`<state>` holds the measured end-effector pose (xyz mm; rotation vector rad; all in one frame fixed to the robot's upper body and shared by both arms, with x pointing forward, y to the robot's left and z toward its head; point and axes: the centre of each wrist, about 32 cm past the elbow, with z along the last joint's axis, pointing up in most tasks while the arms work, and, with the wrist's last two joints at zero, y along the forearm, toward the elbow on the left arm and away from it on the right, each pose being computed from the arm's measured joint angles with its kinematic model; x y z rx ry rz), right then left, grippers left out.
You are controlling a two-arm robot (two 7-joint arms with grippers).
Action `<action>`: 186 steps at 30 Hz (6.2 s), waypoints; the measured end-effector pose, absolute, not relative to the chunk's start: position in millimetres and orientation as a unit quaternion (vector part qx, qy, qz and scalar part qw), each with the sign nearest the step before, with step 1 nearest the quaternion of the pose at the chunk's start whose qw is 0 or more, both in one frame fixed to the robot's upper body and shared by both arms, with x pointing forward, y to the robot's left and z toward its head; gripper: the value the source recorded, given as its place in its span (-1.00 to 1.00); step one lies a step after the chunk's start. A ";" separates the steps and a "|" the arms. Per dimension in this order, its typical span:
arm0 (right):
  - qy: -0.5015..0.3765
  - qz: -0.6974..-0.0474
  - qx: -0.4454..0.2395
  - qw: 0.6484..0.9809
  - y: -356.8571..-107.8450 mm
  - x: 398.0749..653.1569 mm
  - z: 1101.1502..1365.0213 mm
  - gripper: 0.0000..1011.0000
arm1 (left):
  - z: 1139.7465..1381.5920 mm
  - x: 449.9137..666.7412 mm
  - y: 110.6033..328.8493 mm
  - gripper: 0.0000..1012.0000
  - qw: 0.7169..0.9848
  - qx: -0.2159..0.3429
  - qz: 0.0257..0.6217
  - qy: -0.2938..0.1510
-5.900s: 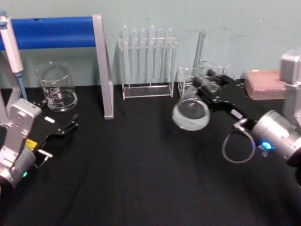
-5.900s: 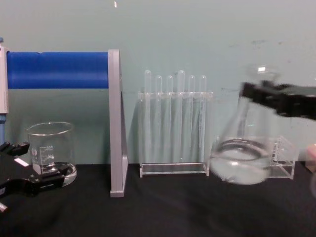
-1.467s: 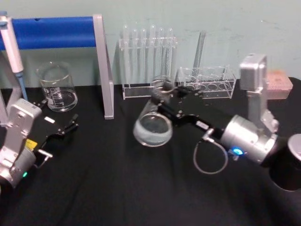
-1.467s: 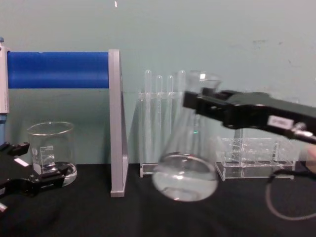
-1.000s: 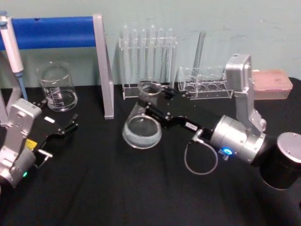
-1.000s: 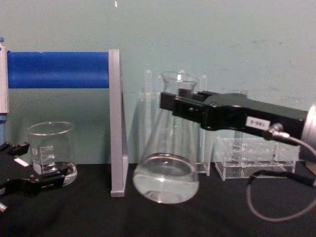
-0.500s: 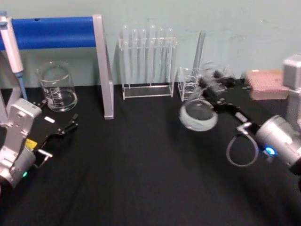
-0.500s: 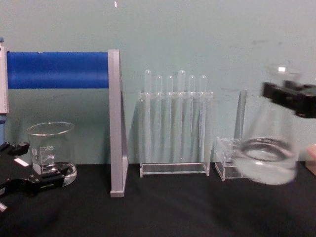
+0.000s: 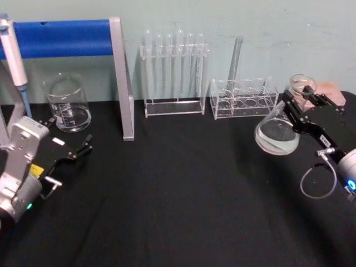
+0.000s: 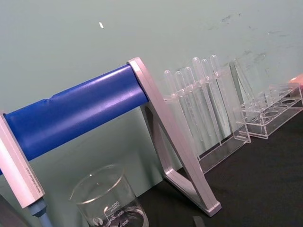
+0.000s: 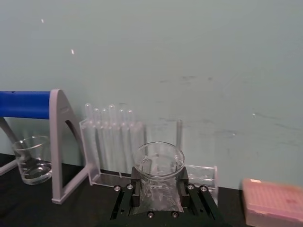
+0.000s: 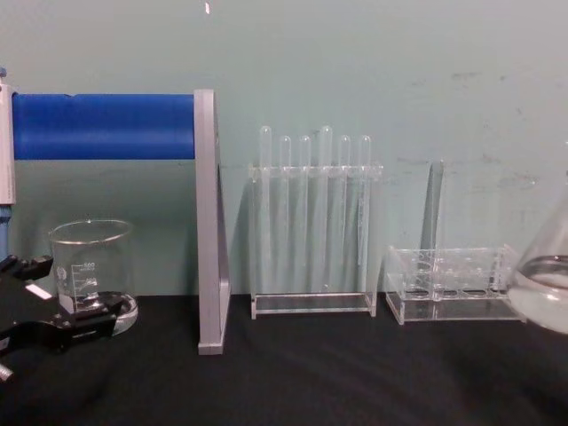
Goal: Grasp the erlenmeyer flask with one hand, shake it three times, then place it back.
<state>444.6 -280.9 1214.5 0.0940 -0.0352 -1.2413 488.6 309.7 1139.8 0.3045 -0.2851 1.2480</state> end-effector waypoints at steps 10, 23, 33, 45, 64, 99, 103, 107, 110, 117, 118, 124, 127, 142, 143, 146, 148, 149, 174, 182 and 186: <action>-0.012 -0.504 0.042 0.863 -254.8 466.1 1212.9 -0.11 | 1139.8 488.6 309.7 0.98 0.791 0.141 0.580 -0.132; -0.013 -0.398 0.038 0.917 -224.8 489.7 1210.5 -0.11 | 1139.8 488.6 309.7 0.98 0.791 0.141 0.580 -0.132; -0.014 -0.379 0.038 0.924 -225.1 492.4 1208.6 -0.11 | 1139.8 488.6 309.7 0.98 0.791 0.141 0.580 -0.132; -0.017 -0.356 0.037 0.934 -231.0 492.2 1202.7 -0.11 | 1139.8 488.6 309.7 0.98 0.791 0.141 0.580 -0.132; -0.013 -0.287 0.003 0.958 -236.4 501.6 1183.0 -0.11 | 1139.8 488.6 309.7 0.98 0.791 0.141 0.580 -0.132; 0.001 -0.242 -0.030 0.970 -242.9 516.8 1160.2 -0.11 | 1139.8 488.6 309.7 0.98 0.791 0.142 0.580 -0.132; 0.003 -0.238 -0.032 0.971 -242.5 517.6 1158.5 -0.11 | 1139.8 488.6 309.7 0.98 0.791 0.141 0.580 -0.132; 0.004 -0.236 -0.032 0.971 -241.8 517.6 1157.3 -0.11 | 1139.8 488.6 309.7 0.98 0.791 0.141 0.580 -0.132; 0.005 -0.235 -0.033 0.971 -241.3 517.4 1156.5 -0.11 | 1139.8 488.6 309.6 0.98 0.791 0.141 0.580 -0.132; 0.007 -0.233 -0.036 0.972 -239.8 516.9 1155.3 -0.11 | 1139.8 488.6 309.7 0.98 0.791 0.142 0.580 -0.132; 0.008 -0.233 -0.036 0.972 -239.6 516.9 1155.1 -0.11 | 1139.8 488.6 309.7 0.98 0.791 0.141 0.580 -0.132; 0.009 -0.232 -0.039 0.972 -238.5 516.8 1154.7 -0.11 | 1139.8 488.6 309.7 0.98 0.791 0.141 0.580 -0.132; 0.010 -0.232 -0.041 0.972 -237.6 516.9 1154.5 -0.11 | 1139.8 488.6 309.7 0.98 0.791 0.142 0.580 -0.132; 0.014 -0.233 -0.050 0.971 -236.3 515.6 1153.5 -0.11 | 1139.8 488.6 309.7 0.98 0.791 0.141 0.580 -0.132; 0.014 -0.233 -0.050 0.971 -236.4 515.5 1153.5 -0.11 | 1139.8 488.6 309.7 0.98 0.791 0.141 0.580 -0.132; 0.016 -0.235 -0.051 0.970 -236.2 514.6 1153.3 -0.11 | 1139.8 488.6 309.6 0.98 0.791 0.141 0.580 -0.132; 0.017 -0.238 -0.051 0.970 -236.2 514.2 1153.4 -0.11 | 1139.8 488.6 309.6 0.98 0.791 0.141 0.580 -0.132; 0.017 -0.239 -0.051 0.970 -236.3 514.1 1153.2 -0.11 | 1139.8 488.6 309.7 0.98 0.791 0.141 0.580 -0.132; 0.017 -0.238 -0.053 0.970 -236.7 514.1 1153.2 -0.11 | 1139.8 488.6 309.7 0.98 0.791 0.141 0.580 -0.132; 0.018 -0.238 -0.056 0.969 -236.9 514.0 1152.6 0.05 | 1139.8 488.6 309.7 0.98 0.791 0.141 0.580 -0.132; 0.018 -0.238 -0.056 0.969 -236.8 514.0 1152.6 0.34 | 1139.8 488.6 309.7 0.98 0.791 0.141 0.580 -0.132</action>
